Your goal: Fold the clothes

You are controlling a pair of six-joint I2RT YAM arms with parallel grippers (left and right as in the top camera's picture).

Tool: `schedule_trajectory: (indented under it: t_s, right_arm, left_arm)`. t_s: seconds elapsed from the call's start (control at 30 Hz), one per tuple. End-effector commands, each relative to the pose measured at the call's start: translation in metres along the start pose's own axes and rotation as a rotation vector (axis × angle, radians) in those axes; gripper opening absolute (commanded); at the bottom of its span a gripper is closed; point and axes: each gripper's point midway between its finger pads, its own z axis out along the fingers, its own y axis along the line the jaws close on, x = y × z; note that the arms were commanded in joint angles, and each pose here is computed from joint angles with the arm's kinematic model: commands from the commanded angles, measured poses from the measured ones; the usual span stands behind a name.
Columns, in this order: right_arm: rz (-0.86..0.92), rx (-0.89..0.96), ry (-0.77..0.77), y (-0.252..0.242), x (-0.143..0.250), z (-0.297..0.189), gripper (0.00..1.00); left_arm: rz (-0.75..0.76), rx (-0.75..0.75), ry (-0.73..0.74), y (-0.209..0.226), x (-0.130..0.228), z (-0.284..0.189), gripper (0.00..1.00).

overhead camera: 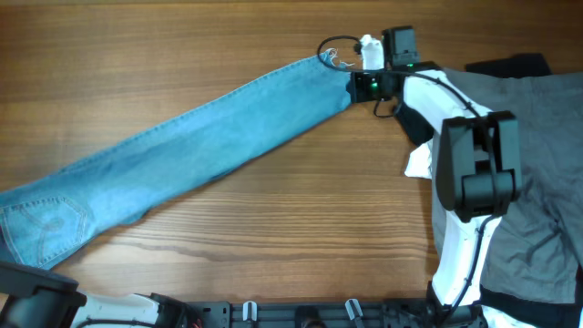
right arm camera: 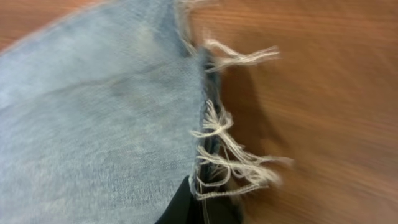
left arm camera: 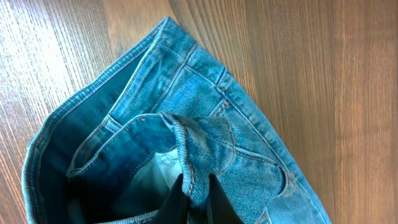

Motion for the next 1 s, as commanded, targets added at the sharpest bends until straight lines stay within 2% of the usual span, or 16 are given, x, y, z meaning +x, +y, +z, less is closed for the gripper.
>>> schedule_trajectory:
  t_s: [0.0,0.17,0.2,0.23,0.3,0.37,0.43,0.53,0.57,0.67,0.7,0.77,0.83,0.87,0.93,0.97]
  right_arm:
    - [0.255,0.24,-0.065,-0.062,-0.014,-0.066,0.04]
    - [0.191,0.276,-0.006,-0.077,0.0,-0.09,0.06]
    - [0.118,0.231,-0.006,-0.068,-0.003,-0.087,0.18]
    - [0.036,0.157,-0.02,-0.053,-0.009,-0.083,0.45]
    - [0.0,0.112,-0.052,-0.04,-0.018,-0.08,0.61]
    - [0.02,0.109,-0.074,-0.038,-0.024,-0.08,0.64]
    - [0.02,0.109,-0.074,-0.038,-0.024,-0.08,0.65]
    - [0.021,0.109,-0.07,-0.038,-0.022,-0.079,0.69]
    - [0.022,0.109,-0.07,-0.038,-0.022,-0.079,0.69]
    - [0.024,0.109,-0.066,-0.038,-0.021,-0.079,0.72]
    - [0.026,0.108,-0.062,-0.038,-0.021,-0.079,0.72]
    - [0.089,0.096,-0.051,-0.036,-0.017,-0.079,0.72]
    - [0.163,0.08,-0.02,-0.032,-0.009,-0.073,0.76]
    - [0.163,0.079,-0.008,-0.032,-0.006,-0.068,0.83]
    - [0.137,0.064,0.008,-0.029,-0.002,-0.056,0.88]
    - [0.015,0.008,0.009,-0.019,-0.002,-0.046,0.87]
  left_arm:
    - [-0.012,0.013,0.001,-0.003,0.0,-0.001,0.04]
    - [-0.011,0.011,0.002,-0.003,0.0,-0.001,0.04]
    - [-0.013,-0.012,0.006,0.002,0.002,-0.001,0.04]
    - [-0.015,-0.058,0.01,0.01,0.003,-0.001,0.04]
    - [-0.082,-0.213,0.013,0.037,0.009,-0.004,0.04]
    - [-0.103,-0.253,0.006,0.044,0.009,-0.002,0.07]
    - [-0.103,-0.256,0.016,0.046,0.011,0.005,0.16]
    - [-0.101,-0.253,0.015,0.047,0.008,0.014,0.56]
    - [-0.1,-0.232,-0.002,0.042,0.003,0.013,0.75]
    - [-0.062,-0.011,-0.043,-0.002,-0.02,-0.007,0.78]
    - [-0.03,0.129,-0.039,-0.029,-0.023,-0.019,0.75]
    - [0.004,0.367,0.036,-0.077,-0.007,-0.038,0.46]
    - [0.111,0.349,0.196,-0.096,0.044,-0.03,0.14]
    - [0.164,0.265,0.256,-0.097,0.072,-0.017,0.06]
    - [0.245,0.197,0.303,-0.105,0.106,0.006,0.06]
    - [0.284,0.186,0.335,-0.111,0.127,0.016,0.06]
